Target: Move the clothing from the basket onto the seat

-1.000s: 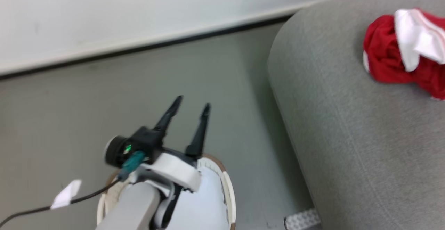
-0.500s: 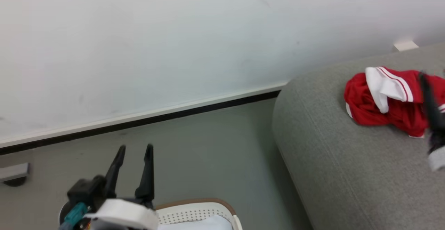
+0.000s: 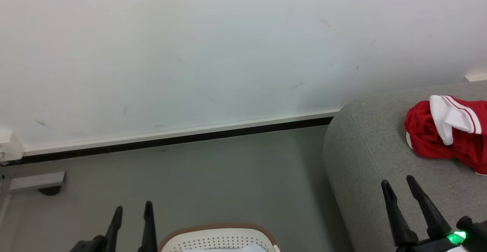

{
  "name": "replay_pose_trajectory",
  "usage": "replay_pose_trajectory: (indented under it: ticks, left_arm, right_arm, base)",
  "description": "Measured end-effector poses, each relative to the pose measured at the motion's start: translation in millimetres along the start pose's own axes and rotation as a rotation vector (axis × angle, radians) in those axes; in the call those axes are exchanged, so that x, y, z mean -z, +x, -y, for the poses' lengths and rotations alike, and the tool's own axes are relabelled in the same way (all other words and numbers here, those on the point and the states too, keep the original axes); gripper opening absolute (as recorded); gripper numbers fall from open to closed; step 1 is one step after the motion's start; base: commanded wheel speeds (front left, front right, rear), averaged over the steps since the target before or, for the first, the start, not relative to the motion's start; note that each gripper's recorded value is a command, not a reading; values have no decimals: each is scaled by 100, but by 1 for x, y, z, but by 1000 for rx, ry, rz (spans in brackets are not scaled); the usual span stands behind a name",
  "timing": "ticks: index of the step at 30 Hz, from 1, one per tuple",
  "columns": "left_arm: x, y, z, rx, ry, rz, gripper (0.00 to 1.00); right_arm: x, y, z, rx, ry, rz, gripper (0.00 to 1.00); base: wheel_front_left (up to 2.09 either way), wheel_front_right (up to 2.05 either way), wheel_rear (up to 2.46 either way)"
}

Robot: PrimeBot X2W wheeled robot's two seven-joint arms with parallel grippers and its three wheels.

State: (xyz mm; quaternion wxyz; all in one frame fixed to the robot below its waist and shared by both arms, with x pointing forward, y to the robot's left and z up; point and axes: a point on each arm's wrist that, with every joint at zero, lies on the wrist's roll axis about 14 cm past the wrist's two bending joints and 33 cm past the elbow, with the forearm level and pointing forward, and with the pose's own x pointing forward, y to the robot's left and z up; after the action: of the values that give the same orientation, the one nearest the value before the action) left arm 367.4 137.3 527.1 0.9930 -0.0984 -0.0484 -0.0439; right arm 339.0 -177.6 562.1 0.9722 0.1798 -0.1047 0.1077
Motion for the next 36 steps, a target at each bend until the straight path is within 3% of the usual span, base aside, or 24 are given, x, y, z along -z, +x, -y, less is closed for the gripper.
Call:
replay_pose_trajectory:
  ticks: [8,31,32,36]
  left_arm:
    - [10,-11,-12,-42,0,-20,100]
    - [18,-10,-20,-60,19,-33,100]
    - [19,-10,-20,-59,16,-35,0]
    - [32,-16,-21,-70,-5,-79,0]
  right_arm:
    - [19,5,-20,-37,28,-35,100]
    - [28,13,-25,-54,36,-56,100]
    - [28,13,-25,-54,36,-57,0]
    - [41,6,-22,-29,62,-97,0]
  base:
    - [0,0,0]
    - [0,0,0]
    - [0,0,0]
    - [0,0,0]
